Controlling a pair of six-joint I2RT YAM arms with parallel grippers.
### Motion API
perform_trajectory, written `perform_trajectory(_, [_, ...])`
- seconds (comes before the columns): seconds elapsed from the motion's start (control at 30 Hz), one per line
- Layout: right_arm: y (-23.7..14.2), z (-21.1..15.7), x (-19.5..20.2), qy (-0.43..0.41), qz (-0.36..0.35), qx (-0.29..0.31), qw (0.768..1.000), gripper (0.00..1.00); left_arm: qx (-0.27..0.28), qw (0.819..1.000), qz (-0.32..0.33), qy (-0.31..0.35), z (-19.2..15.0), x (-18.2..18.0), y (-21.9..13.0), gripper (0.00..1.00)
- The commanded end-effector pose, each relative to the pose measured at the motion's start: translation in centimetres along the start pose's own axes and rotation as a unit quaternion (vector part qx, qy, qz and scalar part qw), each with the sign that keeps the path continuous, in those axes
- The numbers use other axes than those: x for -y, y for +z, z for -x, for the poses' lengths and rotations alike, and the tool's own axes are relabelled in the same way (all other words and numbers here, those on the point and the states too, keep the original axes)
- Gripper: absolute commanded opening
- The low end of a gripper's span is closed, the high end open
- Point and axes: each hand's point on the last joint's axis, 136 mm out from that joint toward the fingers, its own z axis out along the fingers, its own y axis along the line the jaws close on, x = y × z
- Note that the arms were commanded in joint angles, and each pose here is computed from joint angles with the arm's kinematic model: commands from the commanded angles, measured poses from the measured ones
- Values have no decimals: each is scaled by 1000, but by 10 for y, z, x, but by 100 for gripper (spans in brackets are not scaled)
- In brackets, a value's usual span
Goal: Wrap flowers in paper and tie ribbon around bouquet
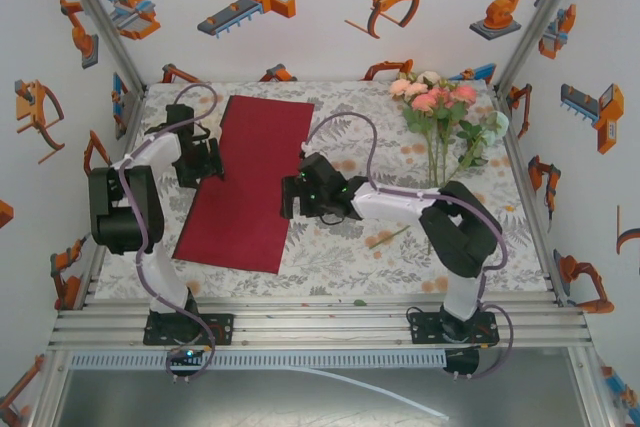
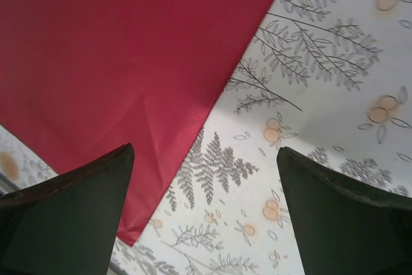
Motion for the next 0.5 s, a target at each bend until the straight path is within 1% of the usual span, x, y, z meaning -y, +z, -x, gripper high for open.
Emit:
perform_trajectory(0.0, [6, 20, -18, -9, 25, 31, 999, 78, -32, 999, 17, 20, -3, -7, 11, 68])
perform_trajectory(0.13, [22, 18, -16, -19, 18, 26, 999, 73, -48, 998, 17, 30, -3, -7, 22, 69])
perform_trajectory(0.17, [26, 17, -15, -22, 17, 23, 999, 68, -50, 998, 15, 30, -3, -7, 23, 70])
perform_trajectory(0.23, [34, 13, -14, -26, 17, 14, 999, 55, -56, 998, 14, 33, -6, -7, 27, 74])
perform_trajectory(0.3, [40, 9, -11, -27, 12, 8, 1000, 44, -62, 997, 10, 34, -7, -5, 29, 74])
perform_trajectory(0.37, [46, 4, -4, -26, 2, 5, 1000, 34, -70, 997, -21, 28, -9, 6, 31, 72])
perform_trajectory(0.47, [49, 1, 4, -29, -13, 5, 999, 25, -78, 994, -73, 14, -11, 26, 31, 64])
